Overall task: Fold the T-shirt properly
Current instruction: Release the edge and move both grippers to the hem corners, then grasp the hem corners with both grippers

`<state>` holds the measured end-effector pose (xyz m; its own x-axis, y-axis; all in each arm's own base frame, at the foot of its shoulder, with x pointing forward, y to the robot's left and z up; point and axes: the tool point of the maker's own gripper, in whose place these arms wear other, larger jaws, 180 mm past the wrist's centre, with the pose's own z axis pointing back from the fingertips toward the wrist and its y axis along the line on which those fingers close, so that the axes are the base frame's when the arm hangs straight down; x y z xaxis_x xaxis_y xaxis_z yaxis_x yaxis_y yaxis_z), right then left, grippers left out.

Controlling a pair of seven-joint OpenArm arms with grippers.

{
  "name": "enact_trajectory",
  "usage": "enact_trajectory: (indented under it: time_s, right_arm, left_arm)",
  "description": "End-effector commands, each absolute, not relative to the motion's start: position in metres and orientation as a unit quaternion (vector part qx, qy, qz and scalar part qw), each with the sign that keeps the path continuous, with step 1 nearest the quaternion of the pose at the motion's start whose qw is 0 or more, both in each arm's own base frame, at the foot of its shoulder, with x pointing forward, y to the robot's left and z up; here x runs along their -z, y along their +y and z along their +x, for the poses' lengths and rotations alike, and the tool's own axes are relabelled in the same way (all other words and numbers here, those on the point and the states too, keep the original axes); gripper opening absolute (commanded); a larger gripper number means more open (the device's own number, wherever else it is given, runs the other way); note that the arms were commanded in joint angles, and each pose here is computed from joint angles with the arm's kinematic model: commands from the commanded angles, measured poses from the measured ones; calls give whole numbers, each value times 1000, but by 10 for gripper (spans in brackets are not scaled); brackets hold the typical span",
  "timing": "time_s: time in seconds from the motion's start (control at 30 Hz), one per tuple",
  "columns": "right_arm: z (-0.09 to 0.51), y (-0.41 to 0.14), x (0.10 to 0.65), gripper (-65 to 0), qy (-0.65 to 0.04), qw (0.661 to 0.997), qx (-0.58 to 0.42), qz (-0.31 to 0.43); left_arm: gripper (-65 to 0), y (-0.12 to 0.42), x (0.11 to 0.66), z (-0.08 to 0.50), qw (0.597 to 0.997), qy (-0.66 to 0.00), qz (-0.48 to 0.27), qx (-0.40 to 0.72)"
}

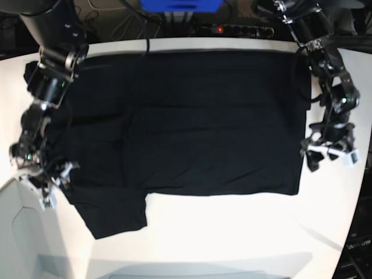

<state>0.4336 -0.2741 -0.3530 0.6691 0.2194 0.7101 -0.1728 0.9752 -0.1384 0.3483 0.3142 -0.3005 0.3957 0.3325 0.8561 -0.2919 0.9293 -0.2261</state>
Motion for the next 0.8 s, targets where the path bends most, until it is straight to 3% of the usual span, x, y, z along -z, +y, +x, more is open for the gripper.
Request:
enact_trajectory:
  time_s: [0.0,0.2,0.53,0.77]
  right_arm:
    - [455,-278,330,-325,-431,897,-91,-28]
    - [490,-278,340,-324,-473,881,-32,16]
    - [494,-295,353,-324,-512,859,22,10]
    - [488,-308,366,-324,-499,865,53,-16]
  left_arm:
    - [-219,323,281,360,819,-544,-12,-182]
    - [-219,328,303,395,843,-510,18,-168]
    - [-218,318,316,440,844,-514,8,-152]
    - [-217,310,349,454,853,-501,7,-145]
